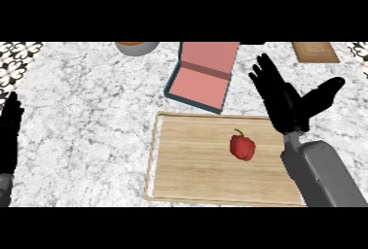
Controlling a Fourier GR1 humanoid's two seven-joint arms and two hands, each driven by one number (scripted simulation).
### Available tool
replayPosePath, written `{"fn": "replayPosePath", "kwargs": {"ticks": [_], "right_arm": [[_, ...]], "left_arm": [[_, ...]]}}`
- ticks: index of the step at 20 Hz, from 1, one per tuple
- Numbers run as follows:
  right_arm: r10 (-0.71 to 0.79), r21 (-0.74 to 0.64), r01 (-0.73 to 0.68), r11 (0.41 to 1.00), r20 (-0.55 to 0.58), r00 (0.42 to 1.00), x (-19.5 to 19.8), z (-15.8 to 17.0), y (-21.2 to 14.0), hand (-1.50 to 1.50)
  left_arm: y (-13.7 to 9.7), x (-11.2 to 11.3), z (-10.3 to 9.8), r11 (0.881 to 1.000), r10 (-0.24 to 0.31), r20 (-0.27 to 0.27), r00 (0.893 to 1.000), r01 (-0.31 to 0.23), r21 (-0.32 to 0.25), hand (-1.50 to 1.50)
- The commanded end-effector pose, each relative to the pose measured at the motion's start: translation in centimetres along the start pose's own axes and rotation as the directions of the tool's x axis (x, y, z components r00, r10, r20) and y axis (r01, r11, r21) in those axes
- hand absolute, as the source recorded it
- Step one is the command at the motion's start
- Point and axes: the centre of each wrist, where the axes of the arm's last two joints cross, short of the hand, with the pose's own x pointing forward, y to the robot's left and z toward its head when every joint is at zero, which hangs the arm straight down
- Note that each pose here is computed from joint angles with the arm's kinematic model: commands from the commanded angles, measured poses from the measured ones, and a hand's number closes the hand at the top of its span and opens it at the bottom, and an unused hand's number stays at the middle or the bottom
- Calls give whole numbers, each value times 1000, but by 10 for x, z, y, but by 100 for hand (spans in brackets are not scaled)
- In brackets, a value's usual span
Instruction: Pick the bell pepper from the tray and place it in the cardboard box
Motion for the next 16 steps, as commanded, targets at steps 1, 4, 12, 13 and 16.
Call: {"fn": "replayPosePath", "kwargs": {"ticks": [1,4,12,13,16], "right_arm": [[110,-41,-107,993,98,989,16,5,9,-150],[405,-193,-361,913,308,861,76,8,-12,-150],[865,-380,-777,502,220,452,92,59,-47,-150],[890,-393,-799,455,214,402,94,67,-47,-150],[946,-342,-887,310,208,250,93,86,-35,-150]], "left_arm": [[-4,3,3,998,9,65,998,-5,-67,0],[-21,38,-4,977,20,203,979,25,-214,0],[-50,59,12,888,135,260,956,-1,-459,0],[-52,49,15,881,144,271,952,2,-474,0],[-62,53,15,859,172,274,946,-8,-511,0]]}}
